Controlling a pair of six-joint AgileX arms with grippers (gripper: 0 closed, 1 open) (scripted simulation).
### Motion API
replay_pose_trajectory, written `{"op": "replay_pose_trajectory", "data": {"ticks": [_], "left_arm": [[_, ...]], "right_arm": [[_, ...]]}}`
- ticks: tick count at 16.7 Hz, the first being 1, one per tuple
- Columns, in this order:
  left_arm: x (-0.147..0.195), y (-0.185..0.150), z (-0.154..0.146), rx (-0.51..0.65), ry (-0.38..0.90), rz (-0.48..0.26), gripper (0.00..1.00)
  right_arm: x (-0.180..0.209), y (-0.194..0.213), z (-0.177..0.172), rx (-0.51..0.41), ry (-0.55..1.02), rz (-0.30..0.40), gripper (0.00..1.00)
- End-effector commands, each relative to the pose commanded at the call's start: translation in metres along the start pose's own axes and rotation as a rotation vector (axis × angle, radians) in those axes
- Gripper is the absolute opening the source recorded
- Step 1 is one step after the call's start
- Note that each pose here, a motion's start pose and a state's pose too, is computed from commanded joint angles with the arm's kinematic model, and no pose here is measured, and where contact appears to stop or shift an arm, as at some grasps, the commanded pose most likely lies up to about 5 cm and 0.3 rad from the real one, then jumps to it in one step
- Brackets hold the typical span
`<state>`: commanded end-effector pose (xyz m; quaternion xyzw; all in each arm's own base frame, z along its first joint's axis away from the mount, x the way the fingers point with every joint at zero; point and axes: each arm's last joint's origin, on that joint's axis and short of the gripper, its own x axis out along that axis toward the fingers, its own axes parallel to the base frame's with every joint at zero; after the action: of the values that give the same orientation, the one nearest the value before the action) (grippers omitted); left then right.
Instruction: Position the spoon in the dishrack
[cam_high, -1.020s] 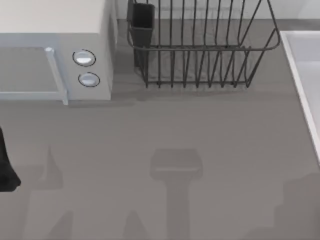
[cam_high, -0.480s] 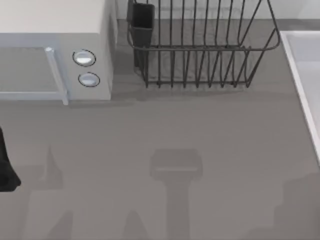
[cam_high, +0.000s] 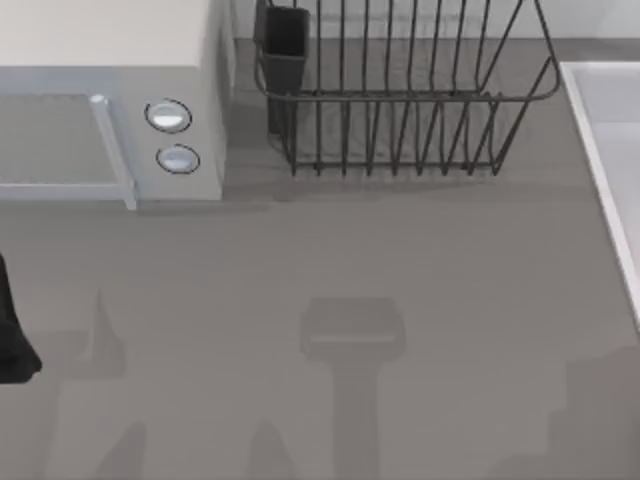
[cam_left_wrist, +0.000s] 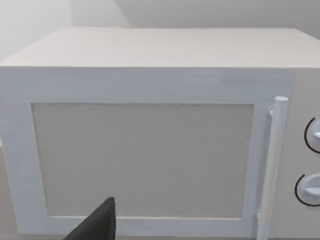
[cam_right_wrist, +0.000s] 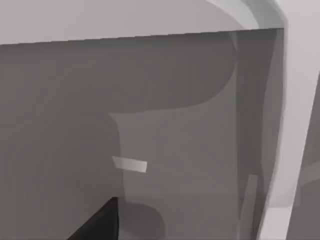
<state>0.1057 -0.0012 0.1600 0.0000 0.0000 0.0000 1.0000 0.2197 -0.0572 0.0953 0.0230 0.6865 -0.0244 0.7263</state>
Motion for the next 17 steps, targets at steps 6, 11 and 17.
{"op": "replay_pose_trajectory", "data": {"ticks": [6, 11, 17], "left_arm": [[0.0, 0.0, 0.0, 0.0, 0.0, 0.0, 1.0], [0.0, 0.0, 0.0, 0.0, 0.0, 0.0, 1.0], [0.0, 0.0, 0.0, 0.0, 0.0, 0.0, 1.0]], "right_arm": [[-0.022, -0.001, 0.004, 0.002, -0.03, 0.0, 0.0], [-0.069, -0.006, 0.027, 0.001, -0.028, -0.001, 0.0], [-0.163, -0.005, 0.028, 0.002, 0.018, 0.009, 0.0]]}}
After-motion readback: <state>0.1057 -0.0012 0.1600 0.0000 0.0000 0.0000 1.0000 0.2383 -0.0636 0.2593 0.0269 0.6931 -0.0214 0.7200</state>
